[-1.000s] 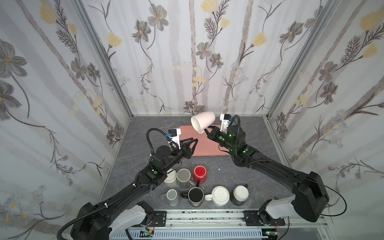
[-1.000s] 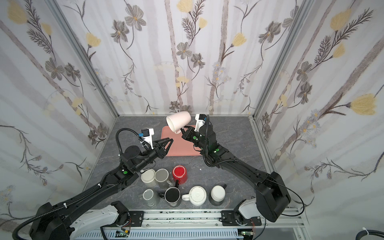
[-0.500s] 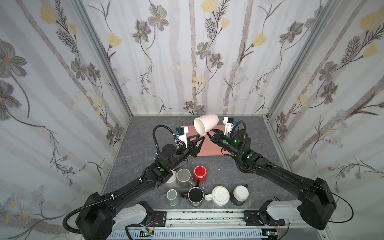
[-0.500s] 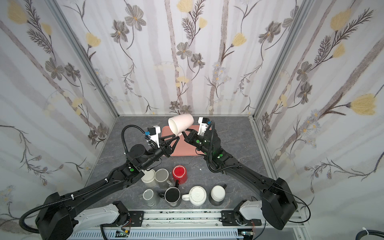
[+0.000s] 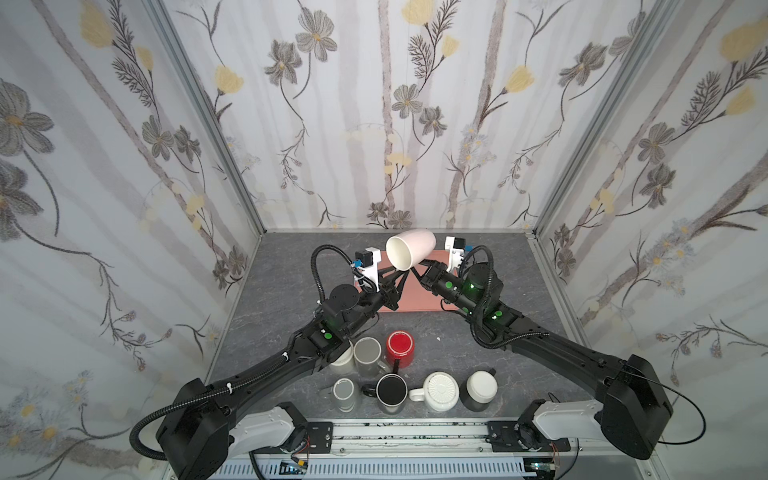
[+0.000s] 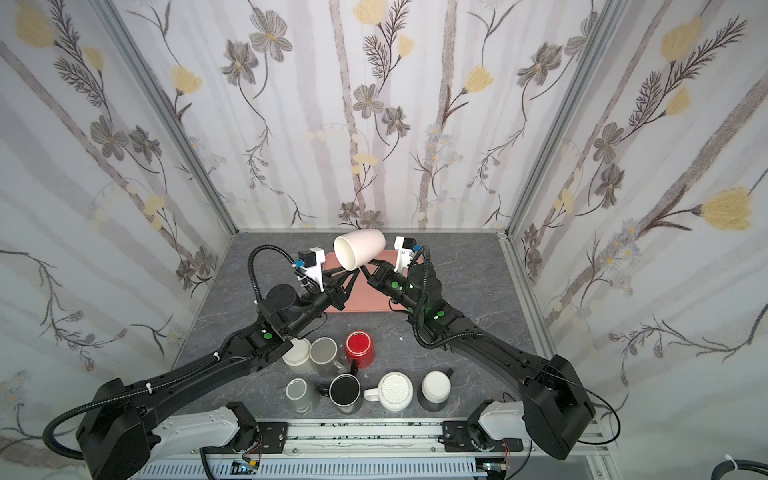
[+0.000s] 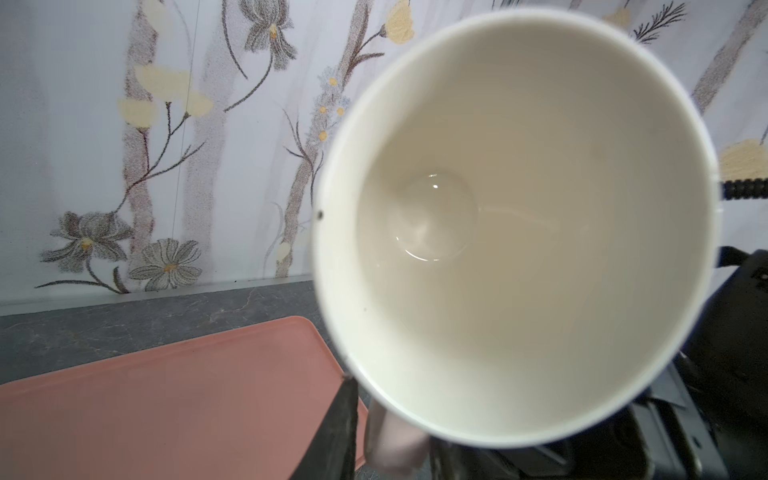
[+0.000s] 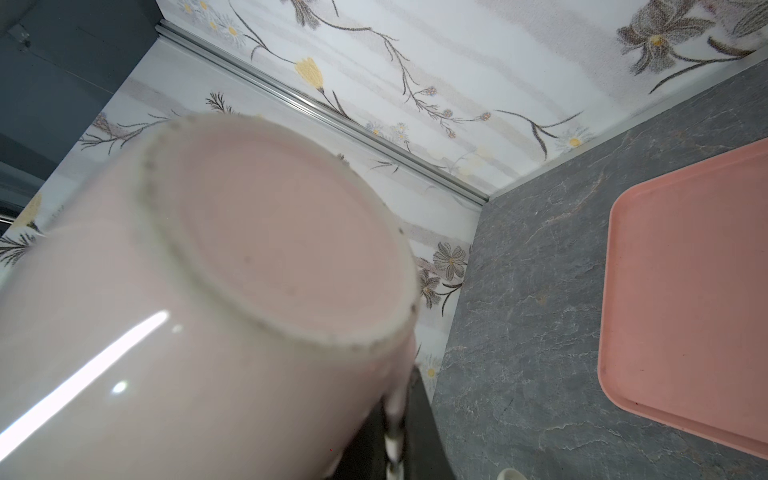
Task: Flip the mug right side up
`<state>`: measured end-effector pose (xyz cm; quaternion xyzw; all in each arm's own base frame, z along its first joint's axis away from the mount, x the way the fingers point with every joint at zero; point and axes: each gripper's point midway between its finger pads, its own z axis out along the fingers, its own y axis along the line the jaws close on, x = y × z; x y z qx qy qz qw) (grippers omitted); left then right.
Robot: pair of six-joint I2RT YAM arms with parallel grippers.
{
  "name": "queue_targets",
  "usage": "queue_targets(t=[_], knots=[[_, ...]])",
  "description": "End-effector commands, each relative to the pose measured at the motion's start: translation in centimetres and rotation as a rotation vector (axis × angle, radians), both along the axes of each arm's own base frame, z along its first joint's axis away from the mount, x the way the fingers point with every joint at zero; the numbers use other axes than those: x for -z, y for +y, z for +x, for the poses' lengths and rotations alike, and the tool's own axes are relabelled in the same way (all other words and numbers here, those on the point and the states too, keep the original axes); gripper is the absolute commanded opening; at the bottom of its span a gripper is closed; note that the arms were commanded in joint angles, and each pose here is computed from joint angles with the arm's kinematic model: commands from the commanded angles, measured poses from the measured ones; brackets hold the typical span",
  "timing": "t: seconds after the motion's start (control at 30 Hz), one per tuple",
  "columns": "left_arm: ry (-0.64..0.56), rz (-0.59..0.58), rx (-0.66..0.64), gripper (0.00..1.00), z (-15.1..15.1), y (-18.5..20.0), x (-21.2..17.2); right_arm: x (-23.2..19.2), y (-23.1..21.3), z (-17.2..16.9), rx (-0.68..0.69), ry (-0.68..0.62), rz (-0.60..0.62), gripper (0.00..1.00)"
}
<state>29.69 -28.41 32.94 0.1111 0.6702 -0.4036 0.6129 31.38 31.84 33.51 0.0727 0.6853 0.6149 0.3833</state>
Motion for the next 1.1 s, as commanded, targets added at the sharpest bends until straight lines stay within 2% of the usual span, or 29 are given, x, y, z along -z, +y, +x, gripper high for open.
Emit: queue_targets(t=[0.0, 0.27, 0.37, 0.53, 0.67, 0.77, 0.83, 1.0, 1.07], knots=[[-0.025, -0.002, -0.033, 0.24, 0.2, 0.3, -0.8, -3.1, 0.1, -1.0, -0.034, -0.076, 0.099, 0.00], [-0.028, -0.008, -0.064, 0.01, 0.3, 0.6, -1.2, -2.1, -0.1, -1.4, -0.032, -0.065, 0.092, 0.00], [-0.026, 0.002, -0.072, 0.00, 0.3, 0.5, -1.4, -1.9, -0.2, -1.5, -0.038, -0.073, 0.078, 0.00], [0.005, 0.042, -0.117, 0.00, 1.0, 0.8, -1.1, -0.8, -0.7, -1.3, -0.031, -0.069, 0.024, 0.21], [0.039, 0.090, -0.157, 0.00, 1.9, 1.0, -0.6, 0.5, -2.3, -1.2, 0.002, -0.056, 0.001, 0.49], [0.074, 0.143, -0.204, 0.00, 3.2, 1.4, 0.0, 1.8, -3.6, -1.1, 0.027, -0.041, -0.024, 0.58], [0.140, 0.204, -0.248, 0.00, 5.3, 1.9, 1.4, 3.2, -4.5, -1.1, 0.047, -0.024, -0.066, 0.59], [0.429, 0.408, -0.377, 0.00, 11.4, 4.5, 8.1, 6.4, -6.5, -1.5, 0.085, 0.014, -0.167, 0.60], [0.503, 0.471, -0.413, 0.00, 13.4, 5.3, 9.8, 7.6, -7.4, -1.7, 0.097, 0.030, -0.183, 0.60]])
